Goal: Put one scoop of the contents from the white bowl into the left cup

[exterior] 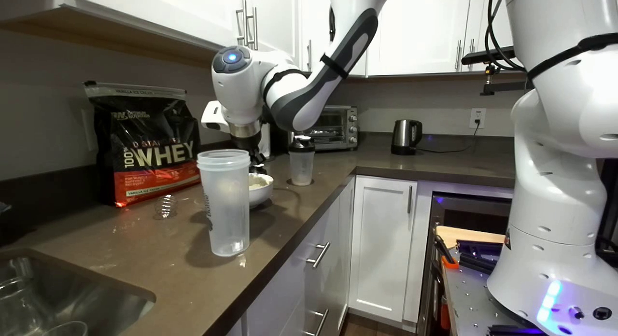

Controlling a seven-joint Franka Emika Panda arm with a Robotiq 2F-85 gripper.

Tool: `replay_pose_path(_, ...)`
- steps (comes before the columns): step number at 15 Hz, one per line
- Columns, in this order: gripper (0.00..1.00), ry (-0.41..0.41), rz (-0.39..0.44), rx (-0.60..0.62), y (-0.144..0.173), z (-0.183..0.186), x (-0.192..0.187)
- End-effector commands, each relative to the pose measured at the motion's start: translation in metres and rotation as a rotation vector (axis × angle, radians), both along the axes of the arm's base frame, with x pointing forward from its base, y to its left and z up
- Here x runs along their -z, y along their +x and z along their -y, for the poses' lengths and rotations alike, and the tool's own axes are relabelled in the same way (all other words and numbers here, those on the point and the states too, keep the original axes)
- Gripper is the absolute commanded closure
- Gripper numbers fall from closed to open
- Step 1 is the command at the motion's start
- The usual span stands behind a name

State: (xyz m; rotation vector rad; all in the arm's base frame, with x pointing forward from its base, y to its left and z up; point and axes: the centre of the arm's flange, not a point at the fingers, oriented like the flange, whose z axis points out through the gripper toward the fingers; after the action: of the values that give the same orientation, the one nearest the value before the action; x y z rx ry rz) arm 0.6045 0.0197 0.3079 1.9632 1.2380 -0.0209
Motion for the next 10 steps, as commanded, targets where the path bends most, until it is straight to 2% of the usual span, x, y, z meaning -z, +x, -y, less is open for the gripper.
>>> replay_pose_path(1,0.99,-0.009,0.043,0.002,0.006,0.004,0.007)
replay_pose_path(6,0.99,-0.045,0.068,0.004,0.013,0.011,0.014)
replay_pose_path(10,0.99,-0.042,0.05,0.009,0.007,0.01,0.022)
